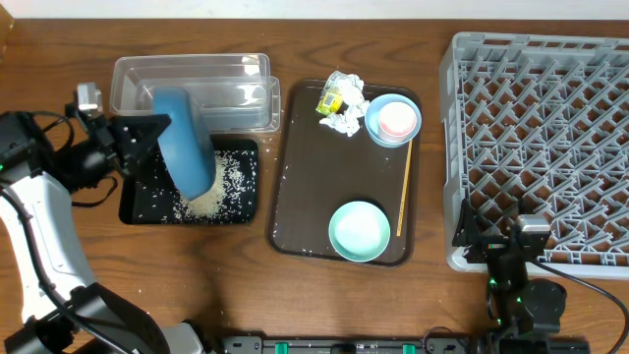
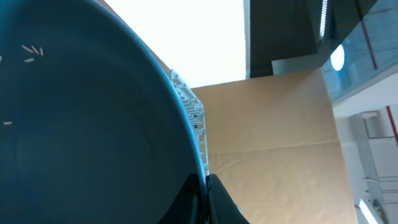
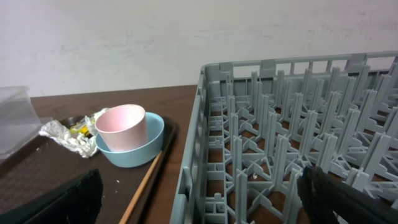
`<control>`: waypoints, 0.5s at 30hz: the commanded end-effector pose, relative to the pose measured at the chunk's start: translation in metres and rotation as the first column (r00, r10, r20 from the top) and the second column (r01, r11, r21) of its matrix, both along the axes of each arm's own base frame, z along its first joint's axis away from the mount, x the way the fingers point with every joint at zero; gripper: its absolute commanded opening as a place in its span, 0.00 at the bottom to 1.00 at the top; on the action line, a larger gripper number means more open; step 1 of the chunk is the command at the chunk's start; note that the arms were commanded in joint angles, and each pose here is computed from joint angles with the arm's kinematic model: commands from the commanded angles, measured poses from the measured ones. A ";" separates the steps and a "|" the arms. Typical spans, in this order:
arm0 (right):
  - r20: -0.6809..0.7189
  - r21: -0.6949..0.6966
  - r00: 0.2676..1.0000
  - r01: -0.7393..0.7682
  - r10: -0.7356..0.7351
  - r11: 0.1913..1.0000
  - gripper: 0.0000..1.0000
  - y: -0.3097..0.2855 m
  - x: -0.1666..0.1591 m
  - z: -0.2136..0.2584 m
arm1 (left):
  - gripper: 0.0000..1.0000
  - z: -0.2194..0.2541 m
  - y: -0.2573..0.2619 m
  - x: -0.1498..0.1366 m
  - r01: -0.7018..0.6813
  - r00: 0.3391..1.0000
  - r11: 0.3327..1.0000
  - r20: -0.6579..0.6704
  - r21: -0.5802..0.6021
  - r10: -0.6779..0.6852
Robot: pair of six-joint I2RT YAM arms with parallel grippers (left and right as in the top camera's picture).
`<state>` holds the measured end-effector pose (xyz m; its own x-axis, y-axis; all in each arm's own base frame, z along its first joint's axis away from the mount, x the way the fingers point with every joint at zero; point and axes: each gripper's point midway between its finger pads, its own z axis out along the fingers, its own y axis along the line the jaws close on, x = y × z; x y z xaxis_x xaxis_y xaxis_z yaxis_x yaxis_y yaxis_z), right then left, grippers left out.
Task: Sort waste into correct bins and load items into the dishwasher rack
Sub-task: 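Tilt the blue plate with the left gripper, pouring rice onto black tray, then hold the plate tilted and shake off remaining rice with left gripper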
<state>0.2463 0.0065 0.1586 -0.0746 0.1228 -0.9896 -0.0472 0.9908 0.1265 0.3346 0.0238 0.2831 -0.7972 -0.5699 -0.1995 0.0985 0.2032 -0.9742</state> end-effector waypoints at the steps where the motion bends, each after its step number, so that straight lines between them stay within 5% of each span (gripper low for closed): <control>1: 0.002 -0.013 1.000 0.006 -0.006 1.000 0.99 -0.002 0.000 0.000 | 0.06 0.011 0.003 -0.004 0.004 0.998 1.000 0.063 -0.023 -0.002; 15: 0.002 -0.013 1.000 0.006 -0.006 1.000 0.99 -0.002 0.000 0.000 | 0.06 0.011 0.022 -0.008 -0.060 0.998 0.997 0.022 -0.054 0.061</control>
